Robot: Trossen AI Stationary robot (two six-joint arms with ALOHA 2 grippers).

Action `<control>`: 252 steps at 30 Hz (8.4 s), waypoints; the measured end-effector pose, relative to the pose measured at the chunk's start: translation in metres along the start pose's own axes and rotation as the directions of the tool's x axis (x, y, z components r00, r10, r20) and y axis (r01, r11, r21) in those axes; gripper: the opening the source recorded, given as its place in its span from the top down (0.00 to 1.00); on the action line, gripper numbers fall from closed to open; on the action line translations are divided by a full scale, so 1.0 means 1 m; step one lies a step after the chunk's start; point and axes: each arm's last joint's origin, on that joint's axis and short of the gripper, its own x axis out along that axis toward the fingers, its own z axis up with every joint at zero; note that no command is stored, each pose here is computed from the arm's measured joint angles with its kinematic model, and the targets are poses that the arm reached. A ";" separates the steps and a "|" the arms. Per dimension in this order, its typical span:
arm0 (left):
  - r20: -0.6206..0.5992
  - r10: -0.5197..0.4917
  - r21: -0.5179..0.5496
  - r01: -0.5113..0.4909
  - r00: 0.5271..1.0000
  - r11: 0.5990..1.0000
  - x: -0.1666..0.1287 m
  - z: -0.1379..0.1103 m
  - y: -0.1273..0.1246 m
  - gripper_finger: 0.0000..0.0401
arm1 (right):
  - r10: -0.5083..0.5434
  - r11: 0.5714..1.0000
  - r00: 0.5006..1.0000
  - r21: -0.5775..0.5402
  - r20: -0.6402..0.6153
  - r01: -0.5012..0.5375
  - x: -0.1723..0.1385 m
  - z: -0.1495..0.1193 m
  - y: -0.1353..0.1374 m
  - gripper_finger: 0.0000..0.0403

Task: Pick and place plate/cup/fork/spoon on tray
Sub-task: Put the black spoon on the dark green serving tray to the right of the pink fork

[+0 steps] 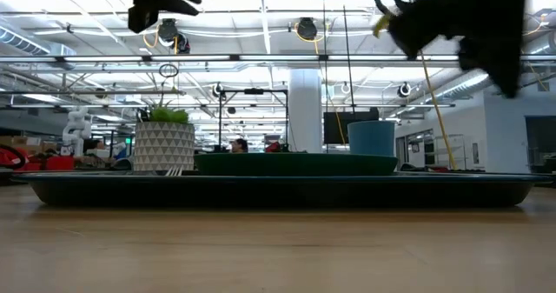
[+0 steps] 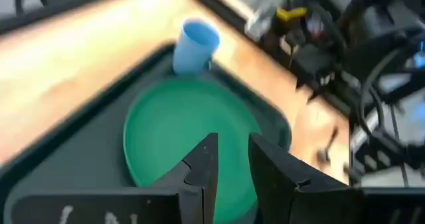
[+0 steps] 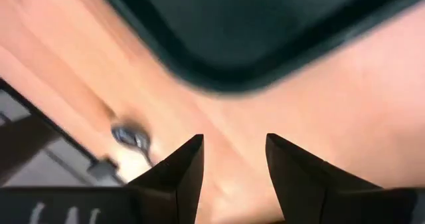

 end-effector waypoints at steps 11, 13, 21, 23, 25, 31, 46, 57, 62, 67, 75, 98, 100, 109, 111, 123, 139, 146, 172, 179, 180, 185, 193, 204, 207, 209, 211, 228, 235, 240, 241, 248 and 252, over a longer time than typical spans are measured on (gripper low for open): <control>-0.072 -0.087 0.008 0.088 0.994 0.996 -0.001 -0.003 -0.002 0.79 | 0.013 0.986 0.999 -0.164 -0.043 -0.019 0.038 -0.057 0.040 0.61; -0.059 -0.075 -0.025 0.073 0.995 0.997 0.001 -0.002 -0.002 0.79 | -0.002 0.984 0.999 -0.178 -0.040 -0.005 0.042 -0.067 0.044 0.62; 0.016 -0.062 -0.225 0.064 0.998 0.972 0.009 0.004 -0.006 0.79 | -0.057 0.952 0.993 -0.292 0.105 0.086 0.056 -0.105 0.058 0.62; -0.008 -0.042 -0.277 0.038 0.999 0.960 0.015 0.001 -0.005 0.79 | -0.058 0.942 0.989 -0.319 0.138 0.100 0.058 -0.112 0.060 0.61; -0.013 -0.037 -0.317 0.031 0.999 0.948 0.021 0.000 -0.006 0.79 | -0.075 0.939 0.985 -0.321 0.156 0.122 0.062 -0.115 0.058 0.61; -0.061 -0.042 -0.369 0.017 0.997 0.929 0.040 -0.008 -0.011 0.79 | -0.086 0.959 0.982 -0.255 0.168 0.127 0.076 -0.120 0.053 0.61; 0.057 -0.041 -0.453 0.063 0.998 0.889 0.067 -0.017 -0.034 0.79 | 0.105 0.957 0.976 -0.285 0.191 -0.047 0.114 -0.129 0.052 0.61; 0.136 -0.023 -0.529 0.092 0.990 0.844 0.062 -0.025 -0.050 0.79 | 0.161 0.955 0.968 -0.278 0.194 -0.103 0.126 -0.129 0.048 0.61; 0.128 -0.040 -0.560 0.105 0.991 0.822 0.060 -0.029 -0.055 0.79 | 0.218 0.945 0.944 -0.297 0.246 -0.140 0.125 -0.130 0.054 0.62; 0.130 -0.042 -0.564 0.109 0.991 0.818 0.059 -0.032 -0.058 0.79 | 0.224 0.932 0.940 -0.340 0.258 -0.129 0.125 -0.131 0.055 0.63; 0.127 -0.052 -0.571 0.116 0.991 0.812 0.056 -0.036 -0.063 0.79 | 0.217 0.889 0.955 -0.446 0.205 -0.106 0.128 -0.132 0.053 0.70; 0.105 -0.088 -0.555 0.132 0.991 0.821 0.052 -0.044 -0.072 0.79 | 0.258 0.845 0.959 -0.508 0.118 -0.165 0.154 -0.129 0.054 0.60; 0.103 -0.090 -0.549 0.133 0.991 0.825 0.052 -0.045 -0.072 0.79 | 0.260 0.851 0.956 -0.500 0.135 -0.161 0.154 -0.130 0.055 0.61; 0.091 -0.098 -0.540 0.131 0.991 0.831 0.050 -0.048 -0.075 0.79 | 0.125 0.904 0.975 -0.427 0.182 -0.037 0.179 -0.124 0.048 0.66; 0.088 -0.102 -0.538 0.134 0.991 0.832 0.049 -0.049 -0.076 0.79 | 0.088 0.922 0.974 -0.388 0.206 -0.001 0.181 -0.122 0.045 0.68; 0.126 -0.074 -0.525 0.129 0.989 0.841 0.045 -0.055 -0.081 0.79 | -0.005 0.939 0.961 -0.330 0.276 0.099 0.181 -0.120 0.035 0.97; 0.128 -0.074 -0.527 0.131 0.989 0.839 0.044 -0.056 -0.082 0.79 | 0.178 0.919 0.896 -0.394 0.406 -0.004 0.122 -0.137 0.033 1.00; 0.138 -0.064 -0.541 0.129 0.988 0.831 0.044 -0.055 -0.082 0.79 | 0.279 0.902 0.822 -0.429 0.495 -0.048 0.082 -0.136 0.029 1.00; 0.073 -0.013 -0.416 0.042 0.997 0.909 0.036 -0.054 -0.069 0.79 | 0.354 0.934 0.494 -0.278 0.795 -0.222 -0.049 0.009 0.076 1.00; 0.071 0.133 -0.436 -0.089 0.989 0.896 -0.024 -0.043 -0.033 0.79 | 0.387 0.917 0.560 -0.245 0.733 -0.314 -0.040 0.064 0.087 1.00; 0.068 0.146 -0.443 -0.101 0.987 0.891 -0.033 -0.042 -0.027 0.79 | 0.404 0.908 0.544 -0.251 0.735 -0.335 -0.041 0.071 0.090 1.00; 0.022 0.226 -0.459 -0.191 0.974 0.867 -0.059 -0.045 -0.005 0.79 | 0.435 0.883 0.502 -0.246 0.748 -0.400 -0.046 0.104 0.099 1.00; -0.046 0.327 -0.398 -0.317 0.944 0.861 -0.066 -0.053 0.009 0.79 | 0.445 0.853 0.529 -0.161 0.723 -0.497 -0.031 0.159 0.106 1.00; -0.095 0.429 -0.311 -0.436 0.898 0.845 -0.075 -0.059 0.022 0.79 | 0.373 0.733 0.600 0.172 0.708 -0.658 0.017 0.196 0.095 1.00; -0.090 0.432 -0.284 -0.439 0.897 0.853 -0.076 -0.059 0.023 0.79 | 0.355 0.700 0.600 0.221 0.716 -0.679 0.020 0.201 0.091 1.00; -0.083 0.436 -0.264 -0.442 0.896 0.857 -0.076 -0.058 0.023 0.79 | 0.330 0.685 0.589 0.242 0.738 -0.687 0.018 0.203 0.088 1.00; -0.082 0.439 -0.249 -0.445 0.895 0.860 -0.076 -0.059 0.024 0.79 | 0.304 0.666 0.573 0.260 0.761 -0.699 0.015 0.207 0.083 1.00; -0.074 0.434 -0.161 -0.441 0.898 0.883 -0.079 -0.058 0.025 0.79 | 0.295 0.560 0.542 0.318 0.787 -0.766 0.029 0.239 0.062 1.00; -0.070 0.431 -0.154 -0.437 0.900 0.886 -0.080 -0.057 0.026 0.79 | 0.322 0.543 0.541 0.317 0.776 -0.778 0.039 0.243 0.066 1.00; -0.070 0.431 -0.151 -0.437 0.900 0.887 -0.080 -0.057 0.026 0.79 | 0.318 0.551 0.544 0.316 0.776 -0.772 0.038 0.243 0.064 1.00; -0.070 0.431 -0.151 -0.437 0.900 0.887 -0.080 -0.057 0.026 0.79 | 0.318 0.552 0.544 0.315 0.776 -0.772 0.039 0.243 0.064 1.00; -0.070 0.431 -0.151 -0.437 0.899 0.887 -0.080 -0.057 0.026 0.79 | 0.324 0.559 0.538 0.301 0.778 -0.773 0.038 0.243 0.065 0.97; -0.070 0.431 -0.151 -0.437 0.899 0.887 -0.080 -0.057 0.026 0.79 | 0.322 0.566 0.539 0.298 0.778 -0.769 0.038 0.244 0.065 0.93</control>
